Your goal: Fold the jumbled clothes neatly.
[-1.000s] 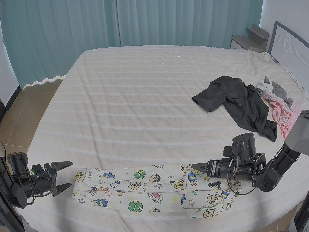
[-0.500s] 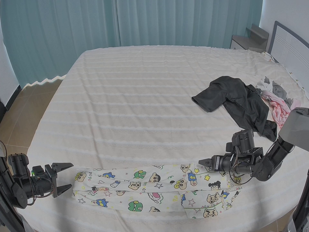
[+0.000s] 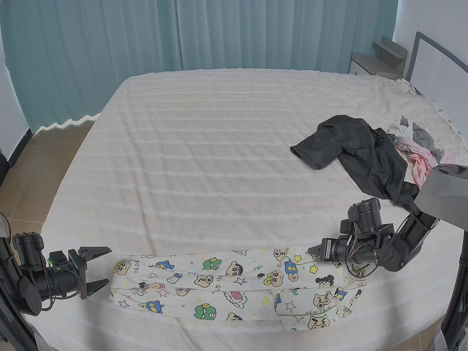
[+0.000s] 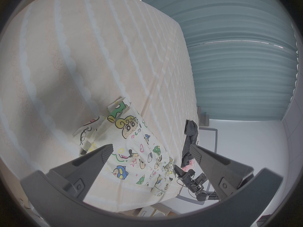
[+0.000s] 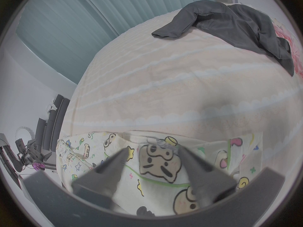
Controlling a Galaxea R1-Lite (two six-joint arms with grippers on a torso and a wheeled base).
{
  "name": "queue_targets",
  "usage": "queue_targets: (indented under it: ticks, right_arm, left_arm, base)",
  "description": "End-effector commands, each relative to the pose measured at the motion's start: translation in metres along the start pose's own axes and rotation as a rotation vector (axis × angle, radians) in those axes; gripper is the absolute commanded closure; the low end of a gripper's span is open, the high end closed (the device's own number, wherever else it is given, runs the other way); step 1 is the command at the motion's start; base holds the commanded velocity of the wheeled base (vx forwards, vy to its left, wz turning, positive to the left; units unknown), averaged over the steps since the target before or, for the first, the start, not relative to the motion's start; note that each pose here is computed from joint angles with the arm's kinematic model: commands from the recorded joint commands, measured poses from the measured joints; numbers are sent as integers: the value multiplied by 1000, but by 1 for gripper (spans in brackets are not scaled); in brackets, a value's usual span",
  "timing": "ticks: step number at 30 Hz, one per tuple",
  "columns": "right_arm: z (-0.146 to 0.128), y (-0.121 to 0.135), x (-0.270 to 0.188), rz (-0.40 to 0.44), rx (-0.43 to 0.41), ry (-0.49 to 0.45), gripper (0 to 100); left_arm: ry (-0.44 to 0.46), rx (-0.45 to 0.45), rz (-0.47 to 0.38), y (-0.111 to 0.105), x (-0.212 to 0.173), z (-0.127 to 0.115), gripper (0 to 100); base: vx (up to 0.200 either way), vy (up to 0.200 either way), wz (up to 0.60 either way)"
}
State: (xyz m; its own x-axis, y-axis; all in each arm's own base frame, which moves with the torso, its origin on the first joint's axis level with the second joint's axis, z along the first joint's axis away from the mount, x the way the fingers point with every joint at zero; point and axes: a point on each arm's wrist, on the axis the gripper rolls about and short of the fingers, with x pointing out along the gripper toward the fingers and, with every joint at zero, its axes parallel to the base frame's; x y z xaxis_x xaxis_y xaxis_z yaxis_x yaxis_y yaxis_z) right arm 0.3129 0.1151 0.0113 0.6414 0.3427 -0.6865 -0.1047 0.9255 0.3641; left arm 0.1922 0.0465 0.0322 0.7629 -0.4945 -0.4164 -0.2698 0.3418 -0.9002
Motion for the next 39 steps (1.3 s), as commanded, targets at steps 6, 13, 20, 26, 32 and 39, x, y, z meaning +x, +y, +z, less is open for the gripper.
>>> queue_targets:
  ticks: [6,13,20,26,32,39]
  right_arm:
    - [-2,0,-6,0,4,0,100]
    - [-3,8,-31,26,-10,-27,100]
    - [-8,20,-62,75,-47,-84,100]
    - [-4,24,-59,111,-70,-167,100]
    - [-9,19,-48,73,-74,-143,100]
    - [-12,10,-26,32,-59,-120,0]
  left_arm:
    - [3,-8,6,1,-1,-2,0]
    - [3,-8,6,1,-1,-2,0]
    - [3,-8,6,1,-1,-2,0]
    - [3,-8,6,1,-1,-2,0]
    - [3,-8,6,1,-1,-2,0]
    - [3,-8,6,1,-1,-2,0]
  base:
    - [0,0,0]
    - [0,0,0]
    - [0,0,0]
    - [0,0,0]
    - [0,0,0]
    - [0,0,0]
